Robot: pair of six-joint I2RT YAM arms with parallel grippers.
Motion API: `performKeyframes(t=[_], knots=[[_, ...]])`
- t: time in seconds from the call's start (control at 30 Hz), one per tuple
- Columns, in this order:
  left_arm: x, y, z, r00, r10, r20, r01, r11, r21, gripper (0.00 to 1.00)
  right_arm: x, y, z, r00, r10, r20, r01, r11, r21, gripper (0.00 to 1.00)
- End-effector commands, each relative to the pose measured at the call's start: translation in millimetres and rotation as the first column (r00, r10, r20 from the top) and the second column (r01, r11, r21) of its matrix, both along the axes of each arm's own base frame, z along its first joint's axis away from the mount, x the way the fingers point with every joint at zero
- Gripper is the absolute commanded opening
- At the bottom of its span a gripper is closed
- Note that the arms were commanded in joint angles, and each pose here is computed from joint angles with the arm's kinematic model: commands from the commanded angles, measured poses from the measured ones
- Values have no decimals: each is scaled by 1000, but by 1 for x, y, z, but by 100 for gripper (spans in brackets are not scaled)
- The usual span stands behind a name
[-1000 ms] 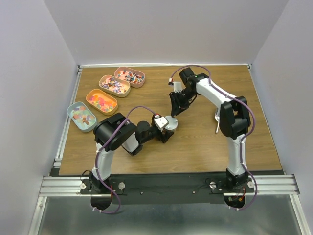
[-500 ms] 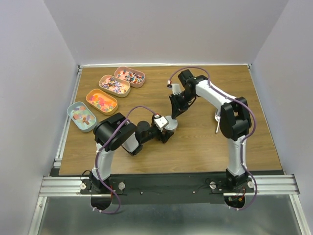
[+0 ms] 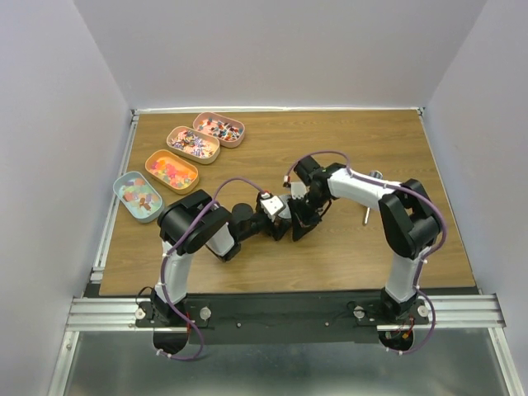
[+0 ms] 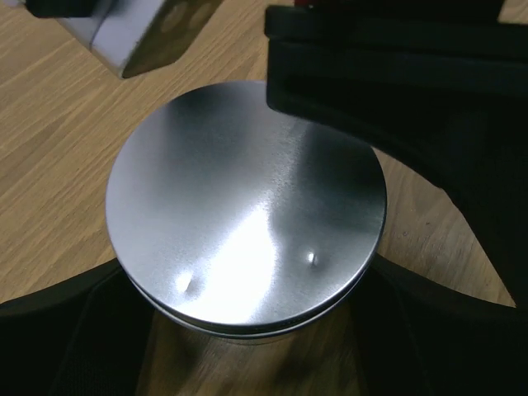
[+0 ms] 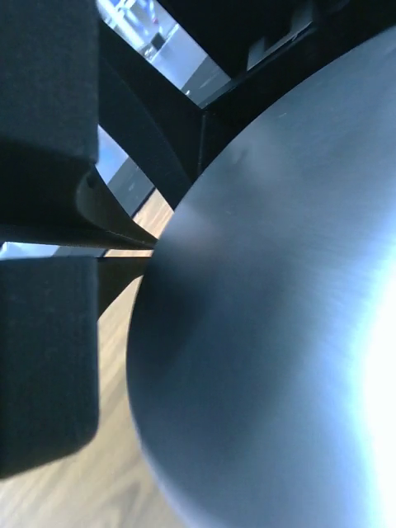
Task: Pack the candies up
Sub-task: Screw the bottle lid onto the packing bottle.
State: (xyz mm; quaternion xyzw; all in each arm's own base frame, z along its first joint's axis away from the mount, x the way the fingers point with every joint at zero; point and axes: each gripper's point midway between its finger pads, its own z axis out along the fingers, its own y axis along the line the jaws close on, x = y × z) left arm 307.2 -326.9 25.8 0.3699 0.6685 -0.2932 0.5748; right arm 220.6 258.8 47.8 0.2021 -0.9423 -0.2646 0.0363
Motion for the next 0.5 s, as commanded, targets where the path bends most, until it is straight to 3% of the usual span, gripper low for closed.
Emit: performKeyframes(t=[0.0,0.13,0.17,0.23,0.47], knots=[[12,-5,35,993,20,118,-11,997,-79,67,16,12,13,983,-154,104,154,988,12,12],[12,-5,35,993,24,117,-14,997,-80,66,41,-13,27,959,-196,203,205,978,-25,23],[12,-4,34,993,25,117,-16,997,-78,66,53,-22,33,951,-213,223,221,975,-14,32],[13,-5,35,993,25,120,-16,997,-80,66,63,-27,40,946,-204,253,214,977,-14,40],[12,-5,36,993,24,120,-14,997,-80,66,109,-11,46,933,-179,311,187,982,4,42]])
